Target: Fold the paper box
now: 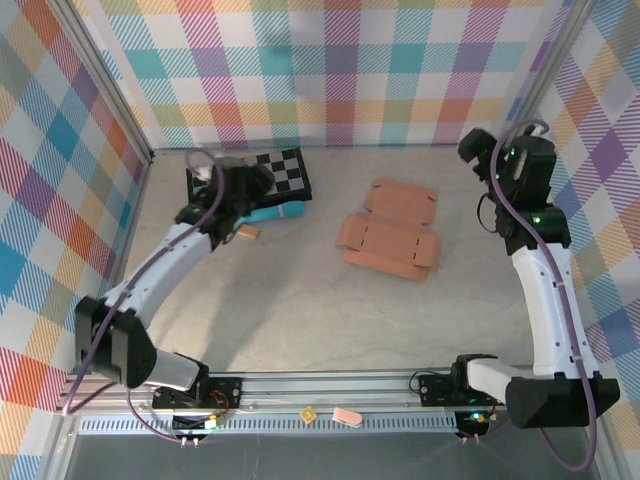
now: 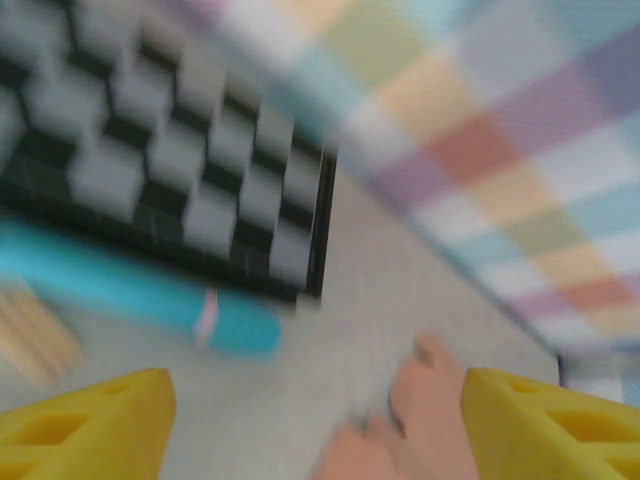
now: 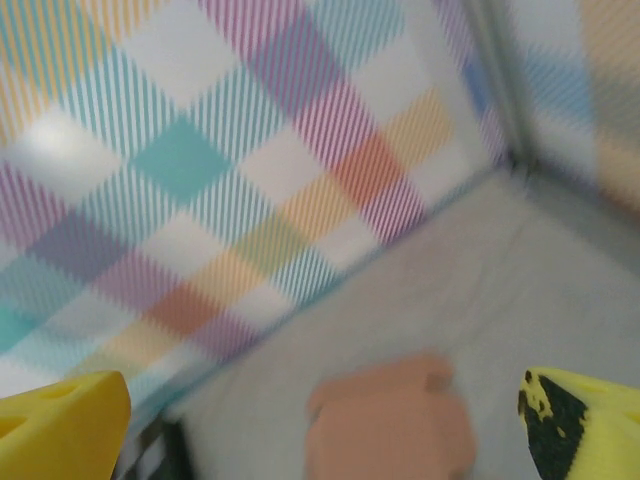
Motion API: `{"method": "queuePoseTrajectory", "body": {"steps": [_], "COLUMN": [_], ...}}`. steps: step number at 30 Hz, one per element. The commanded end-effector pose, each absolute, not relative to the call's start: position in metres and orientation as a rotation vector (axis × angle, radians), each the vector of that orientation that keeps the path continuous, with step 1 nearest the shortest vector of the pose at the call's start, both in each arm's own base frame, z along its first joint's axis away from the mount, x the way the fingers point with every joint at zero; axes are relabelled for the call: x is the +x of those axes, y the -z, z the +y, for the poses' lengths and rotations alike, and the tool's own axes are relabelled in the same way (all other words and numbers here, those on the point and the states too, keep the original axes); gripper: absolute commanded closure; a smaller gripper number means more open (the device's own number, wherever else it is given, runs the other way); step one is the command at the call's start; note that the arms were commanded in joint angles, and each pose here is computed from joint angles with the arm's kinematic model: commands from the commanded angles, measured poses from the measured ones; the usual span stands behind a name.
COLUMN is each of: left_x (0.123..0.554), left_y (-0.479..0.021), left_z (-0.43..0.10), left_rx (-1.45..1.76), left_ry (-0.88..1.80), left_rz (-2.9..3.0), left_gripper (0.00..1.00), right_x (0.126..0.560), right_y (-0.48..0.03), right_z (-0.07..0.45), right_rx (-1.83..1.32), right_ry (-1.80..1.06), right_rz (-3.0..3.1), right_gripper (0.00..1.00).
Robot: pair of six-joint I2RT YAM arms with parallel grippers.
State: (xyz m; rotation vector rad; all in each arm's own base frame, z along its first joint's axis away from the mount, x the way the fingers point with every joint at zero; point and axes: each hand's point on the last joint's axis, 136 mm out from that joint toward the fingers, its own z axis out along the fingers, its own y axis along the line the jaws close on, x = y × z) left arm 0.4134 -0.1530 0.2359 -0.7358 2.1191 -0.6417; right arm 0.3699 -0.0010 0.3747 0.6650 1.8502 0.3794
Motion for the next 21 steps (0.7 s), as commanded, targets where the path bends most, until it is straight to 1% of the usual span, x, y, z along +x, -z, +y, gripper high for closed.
{"method": "queuePoseTrajectory", "body": {"steps": [1,4,7,11,14,19,21], "left_x": [0.368,0.356,0.359,0.358,0.357,0.36,0.365], "left_y": [-0.174,-0.154,-0.148,-0.134,-0.123,-0.104,-0.099], "left_z": [-0.227,-0.257,-0.279,-0.315,-0.338,-0.346,-0.35], "left_rx": [-0.846,-0.873,-0.937,-0.958,-0.976,-1.082,-1.113], "left_ry": [0.836,0.896,1.051,1.188,1.253,1.248,1.285], "left_rz": [2.423,2.482,2.435,2.444,2.445,2.441,2.414], "left_gripper": [0.29,0.27,0.28,0.32,0.34,0.36,0.38], "right_x": [0.323,0.305,0.284,0.268,0.267,0.263,0.263], "right_y": [-0.27,-0.237,-0.209,-0.169,-0.151,-0.128,-0.121], "right_z": [0.046,0.077,0.093,0.109,0.116,0.117,0.119], "right_rx": [0.959,0.979,1.002,1.12,1.184,1.272,1.301], "right_ry": [-0.639,-0.864,-0.971,-1.13,-1.213,-1.252,-1.288], "right_rz": [2.299,2.396,2.414,2.426,2.39,2.368,2.345], "right_gripper": [0.06,0.21,0.27,0.3,0.3,0.3,0.31]}}
